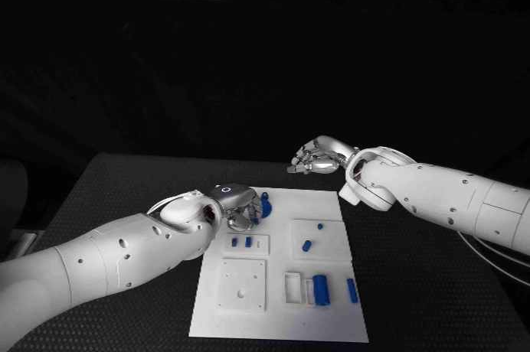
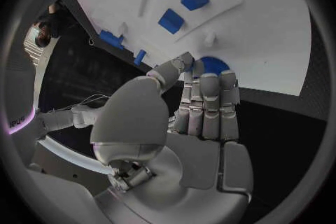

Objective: Assemble the parts on the task board

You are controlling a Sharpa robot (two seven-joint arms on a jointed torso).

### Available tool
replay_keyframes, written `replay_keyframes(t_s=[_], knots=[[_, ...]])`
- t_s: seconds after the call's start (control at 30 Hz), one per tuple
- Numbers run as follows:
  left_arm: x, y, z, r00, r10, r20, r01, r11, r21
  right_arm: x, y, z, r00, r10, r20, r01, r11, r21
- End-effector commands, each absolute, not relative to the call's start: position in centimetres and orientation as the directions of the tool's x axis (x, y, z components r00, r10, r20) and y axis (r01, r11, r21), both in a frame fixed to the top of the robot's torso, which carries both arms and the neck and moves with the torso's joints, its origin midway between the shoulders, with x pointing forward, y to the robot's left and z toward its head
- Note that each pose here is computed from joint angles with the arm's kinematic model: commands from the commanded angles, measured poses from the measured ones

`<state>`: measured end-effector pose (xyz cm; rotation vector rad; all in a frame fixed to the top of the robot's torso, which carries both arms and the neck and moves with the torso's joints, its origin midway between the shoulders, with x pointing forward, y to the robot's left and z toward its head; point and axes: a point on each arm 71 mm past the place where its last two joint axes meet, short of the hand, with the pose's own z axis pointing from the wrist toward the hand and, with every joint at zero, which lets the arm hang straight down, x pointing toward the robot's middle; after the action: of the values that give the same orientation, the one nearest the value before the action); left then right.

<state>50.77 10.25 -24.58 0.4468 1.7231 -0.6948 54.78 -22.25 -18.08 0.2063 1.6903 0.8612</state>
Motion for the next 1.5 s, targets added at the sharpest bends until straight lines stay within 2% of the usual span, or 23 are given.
replay_keyframes(t_s=[0.03,0.5,1.5], knots=[[50.7,10.6,-24.6,-0.277,-0.080,-0.958,0.605,0.760,-0.238,54.7,-22.2,-18.1,-0.320,0.551,-0.770,-0.308,0.709,0.635],[51.1,12.8,-24.8,-0.277,-0.070,-0.958,0.573,0.789,-0.223,54.7,-22.3,-18.1,-0.319,0.551,-0.771,-0.306,0.710,0.634],[50.8,13.2,-25.0,-0.300,-0.051,-0.953,0.568,0.793,-0.221,54.7,-22.5,-18.1,-0.318,0.552,-0.771,-0.304,0.711,0.634]])
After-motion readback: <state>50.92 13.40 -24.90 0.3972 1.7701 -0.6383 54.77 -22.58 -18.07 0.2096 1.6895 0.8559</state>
